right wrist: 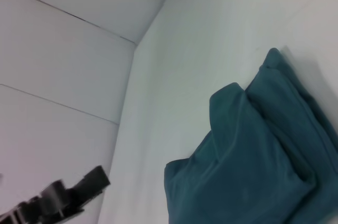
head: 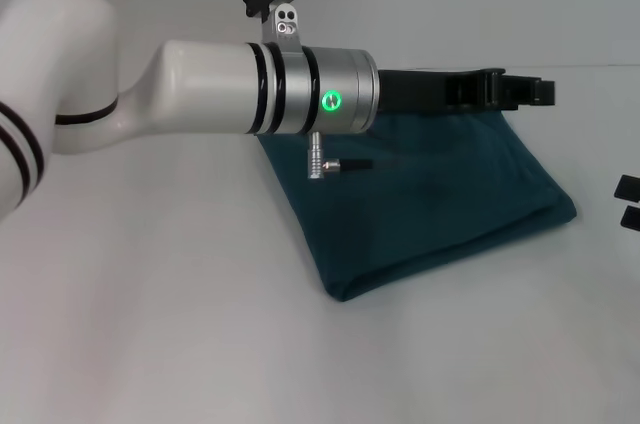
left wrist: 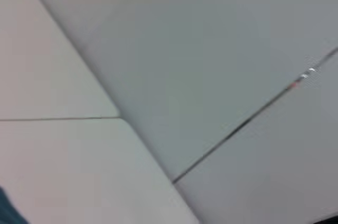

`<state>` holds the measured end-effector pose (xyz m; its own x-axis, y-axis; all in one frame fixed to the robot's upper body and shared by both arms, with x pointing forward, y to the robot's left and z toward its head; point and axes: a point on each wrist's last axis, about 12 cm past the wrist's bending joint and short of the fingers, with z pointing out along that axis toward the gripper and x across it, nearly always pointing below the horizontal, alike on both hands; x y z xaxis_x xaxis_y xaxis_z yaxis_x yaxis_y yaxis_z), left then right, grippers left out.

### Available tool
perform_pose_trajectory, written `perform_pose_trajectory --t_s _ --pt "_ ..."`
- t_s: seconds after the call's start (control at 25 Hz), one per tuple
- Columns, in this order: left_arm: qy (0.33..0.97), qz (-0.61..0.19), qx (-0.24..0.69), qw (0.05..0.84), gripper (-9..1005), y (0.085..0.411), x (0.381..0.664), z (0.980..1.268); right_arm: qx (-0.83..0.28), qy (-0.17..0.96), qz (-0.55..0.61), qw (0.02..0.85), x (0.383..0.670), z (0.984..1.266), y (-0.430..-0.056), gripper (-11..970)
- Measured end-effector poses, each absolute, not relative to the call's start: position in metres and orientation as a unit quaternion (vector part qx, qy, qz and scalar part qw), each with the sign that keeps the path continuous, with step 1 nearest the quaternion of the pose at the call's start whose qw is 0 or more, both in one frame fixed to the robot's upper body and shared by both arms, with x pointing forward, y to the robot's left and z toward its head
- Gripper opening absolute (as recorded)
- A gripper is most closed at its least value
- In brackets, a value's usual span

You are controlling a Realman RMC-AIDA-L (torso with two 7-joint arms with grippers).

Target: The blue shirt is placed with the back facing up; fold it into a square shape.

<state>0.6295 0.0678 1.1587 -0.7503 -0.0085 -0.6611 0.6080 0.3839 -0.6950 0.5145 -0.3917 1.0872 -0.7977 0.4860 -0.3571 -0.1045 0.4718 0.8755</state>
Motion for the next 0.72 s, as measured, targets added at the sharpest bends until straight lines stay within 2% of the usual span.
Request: perform_pose_trajectory --t_s 0.12,0.36,0.52,0.72 --pt "0.769 -0.537 0.161 0.307 370 0.092 0.630 1.159 0.117 0.807 0.498 0.295 0.515 1.088 -0.393 732" --pt "0.780 -0.558 0.025 0.281 563 0.176 0.622 1.141 0.095 0.828 0.477 0.280 0.524 1.094 -0.394 732" --pt "0.772 -0.580 -0.009 0.259 758 0.224 0.603 1.133 0.064 0.855 0.441 0.265 0.548 1.106 -0.392 732" --pt "0.774 -0.583 -0.032 0.245 952 0.268 0.577 1.123 0.015 0.884 0.380 0.272 0.591 1.135 -0.379 732"
